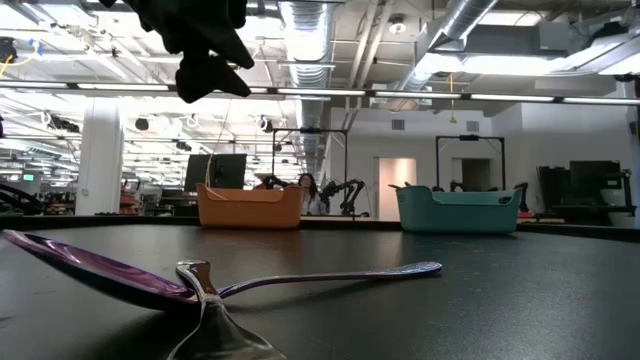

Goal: Sort silverware by color (type)
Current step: Put the blue spoon into the blue bin

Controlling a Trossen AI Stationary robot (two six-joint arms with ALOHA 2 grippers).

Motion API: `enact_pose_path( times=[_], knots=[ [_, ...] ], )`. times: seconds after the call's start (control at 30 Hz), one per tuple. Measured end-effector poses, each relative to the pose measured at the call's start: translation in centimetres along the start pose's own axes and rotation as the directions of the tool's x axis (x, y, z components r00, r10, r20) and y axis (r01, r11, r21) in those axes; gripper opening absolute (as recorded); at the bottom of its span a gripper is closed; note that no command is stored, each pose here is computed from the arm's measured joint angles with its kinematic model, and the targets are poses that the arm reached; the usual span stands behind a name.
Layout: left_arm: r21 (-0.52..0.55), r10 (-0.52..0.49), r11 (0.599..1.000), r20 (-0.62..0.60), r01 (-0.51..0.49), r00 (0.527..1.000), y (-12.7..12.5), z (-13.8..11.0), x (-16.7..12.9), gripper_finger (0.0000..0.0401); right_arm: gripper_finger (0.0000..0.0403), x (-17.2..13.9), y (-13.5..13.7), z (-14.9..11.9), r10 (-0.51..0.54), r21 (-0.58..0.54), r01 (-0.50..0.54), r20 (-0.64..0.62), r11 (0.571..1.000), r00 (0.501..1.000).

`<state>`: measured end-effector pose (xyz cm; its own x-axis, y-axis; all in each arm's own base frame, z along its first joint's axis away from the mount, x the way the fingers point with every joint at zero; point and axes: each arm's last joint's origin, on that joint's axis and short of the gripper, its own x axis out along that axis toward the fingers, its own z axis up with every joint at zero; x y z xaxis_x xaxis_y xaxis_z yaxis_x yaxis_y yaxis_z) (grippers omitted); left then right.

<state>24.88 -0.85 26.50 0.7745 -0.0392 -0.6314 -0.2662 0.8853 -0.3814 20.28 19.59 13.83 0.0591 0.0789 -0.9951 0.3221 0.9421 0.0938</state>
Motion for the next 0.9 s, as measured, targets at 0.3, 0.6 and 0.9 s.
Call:
enact_pose_path(
  times=[0.3,0.6,0.9],
  knots=[
    [-0.044,-0.004,0.999,0.008,0.005,1.0,0.0,0.1,0.0,0.0188,0.0004,-4.1,-3.7,3.8,-0.045,0.116,0.015,0.252,0.993,0.967],
    [-0.084,-0.018,0.996,0.034,0.021,0.999,-0.2,0.3,-0.1,0.0188,0.0001,-11.4,-9.1,7.7,0.013,0.193,-0.156,0.589,0.969,0.808],
    [-0.125,-0.01,0.992,0.141,0.028,0.99,-0.3,0.9,-2.5,0.0188,0.0032,-13.2,-13.0,8.7,0.03,0.313,-0.258,0.582,0.914,0.813]
  ],
)
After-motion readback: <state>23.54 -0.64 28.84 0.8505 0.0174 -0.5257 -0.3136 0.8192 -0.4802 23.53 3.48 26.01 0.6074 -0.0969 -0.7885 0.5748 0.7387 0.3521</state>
